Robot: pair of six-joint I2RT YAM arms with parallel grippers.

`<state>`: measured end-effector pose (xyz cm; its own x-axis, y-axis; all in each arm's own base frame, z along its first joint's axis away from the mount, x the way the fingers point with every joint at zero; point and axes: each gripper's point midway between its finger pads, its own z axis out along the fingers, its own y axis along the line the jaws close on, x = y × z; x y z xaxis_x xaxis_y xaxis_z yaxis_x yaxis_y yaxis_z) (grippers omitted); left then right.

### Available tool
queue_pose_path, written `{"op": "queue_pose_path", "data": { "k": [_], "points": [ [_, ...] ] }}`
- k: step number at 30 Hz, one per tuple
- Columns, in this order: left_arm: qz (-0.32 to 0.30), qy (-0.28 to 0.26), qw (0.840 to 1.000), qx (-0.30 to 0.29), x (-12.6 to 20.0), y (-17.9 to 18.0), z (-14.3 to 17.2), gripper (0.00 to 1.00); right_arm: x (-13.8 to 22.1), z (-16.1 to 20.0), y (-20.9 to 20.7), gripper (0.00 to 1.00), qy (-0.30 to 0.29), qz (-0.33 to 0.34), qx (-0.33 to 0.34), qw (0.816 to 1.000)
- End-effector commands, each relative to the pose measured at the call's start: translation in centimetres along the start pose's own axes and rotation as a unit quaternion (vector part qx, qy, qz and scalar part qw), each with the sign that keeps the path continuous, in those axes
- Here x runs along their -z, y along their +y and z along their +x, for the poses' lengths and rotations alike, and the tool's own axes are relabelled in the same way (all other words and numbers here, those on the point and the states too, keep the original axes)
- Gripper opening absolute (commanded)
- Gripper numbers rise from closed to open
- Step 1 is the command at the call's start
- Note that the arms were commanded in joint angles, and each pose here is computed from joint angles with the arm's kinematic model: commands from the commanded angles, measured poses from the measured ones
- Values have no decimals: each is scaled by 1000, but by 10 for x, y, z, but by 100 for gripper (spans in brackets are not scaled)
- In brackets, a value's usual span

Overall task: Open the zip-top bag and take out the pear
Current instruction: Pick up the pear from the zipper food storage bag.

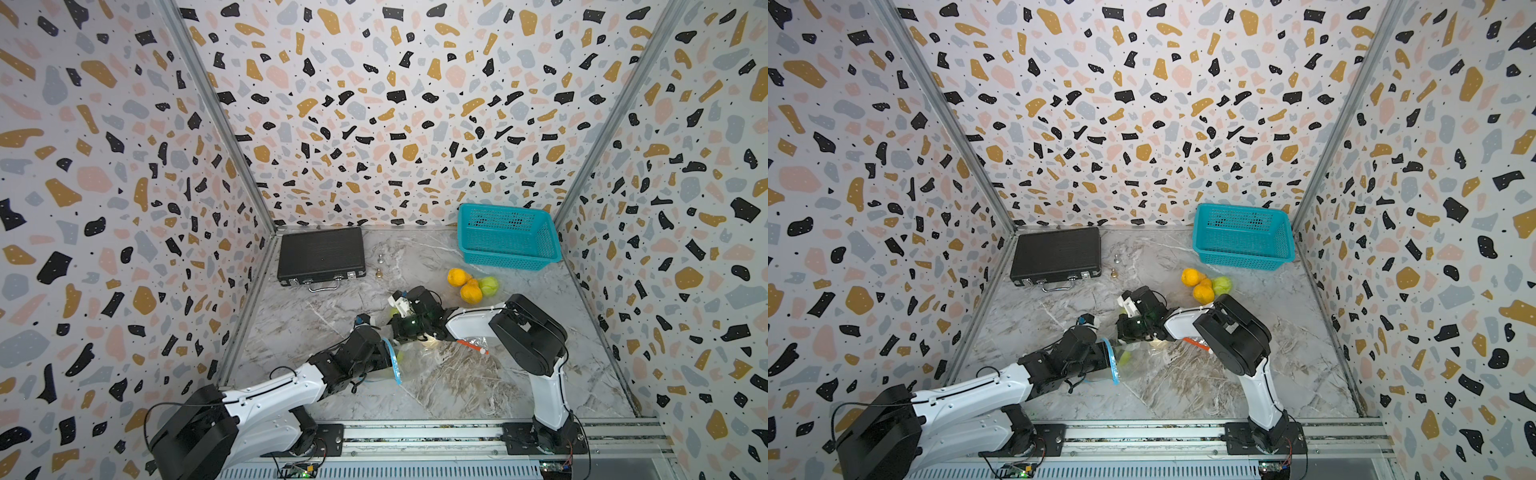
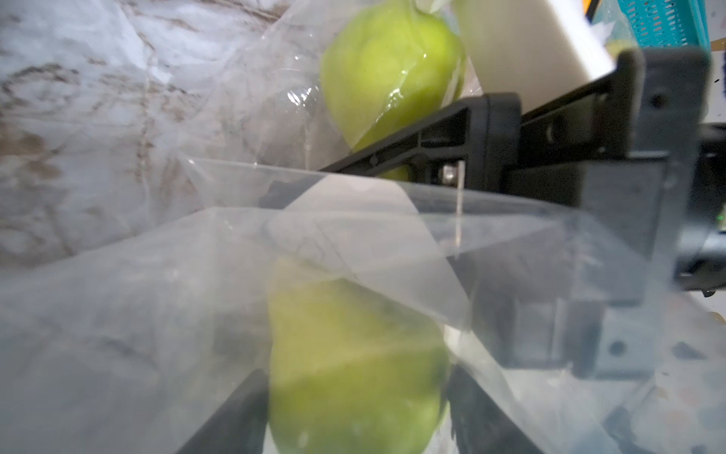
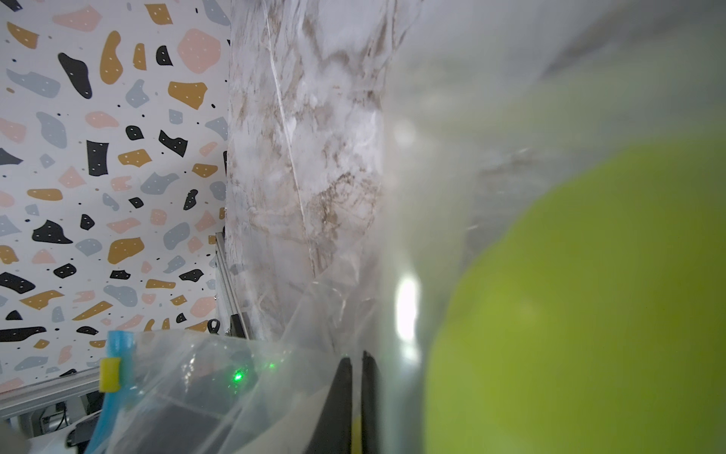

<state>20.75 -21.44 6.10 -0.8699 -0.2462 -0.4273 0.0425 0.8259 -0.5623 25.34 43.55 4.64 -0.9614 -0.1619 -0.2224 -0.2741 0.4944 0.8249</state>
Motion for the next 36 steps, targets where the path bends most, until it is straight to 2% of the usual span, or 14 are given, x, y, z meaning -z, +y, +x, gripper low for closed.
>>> {"op": "queue_pose_path", "data": {
  "k": [1,2,5,9,14,18,22,28,36],
  "points": [
    [-6,24,1000,-16,-4,8,14,69,-9,49,-57,13,70,64,-91,991],
    [-6,25,1000,-17,-4,8,15,67,-8,49,-57,14,70,63,-90,991],
    [-5,27,999,-20,-2,8,15,52,-6,47,-55,19,67,52,-93,992],
    [-2,21,1000,-21,3,8,14,47,1,42,-57,23,55,44,-104,992],
    [7,12,1000,-25,11,2,9,49,8,38,-57,27,48,47,-103,992],
    [14,22,999,-22,5,-2,11,50,13,37,-55,28,45,49,-101,993],
    [17,18,1000,-16,5,-1,11,50,30,28,-48,30,31,49,-91,994],
    [23,0,1000,-14,20,-3,6,49,58,24,-27,33,31,62,-55,996],
    [17,-12,1000,-9,45,6,6,49,61,15,-29,33,23,64,-53,996]
  ]
}}
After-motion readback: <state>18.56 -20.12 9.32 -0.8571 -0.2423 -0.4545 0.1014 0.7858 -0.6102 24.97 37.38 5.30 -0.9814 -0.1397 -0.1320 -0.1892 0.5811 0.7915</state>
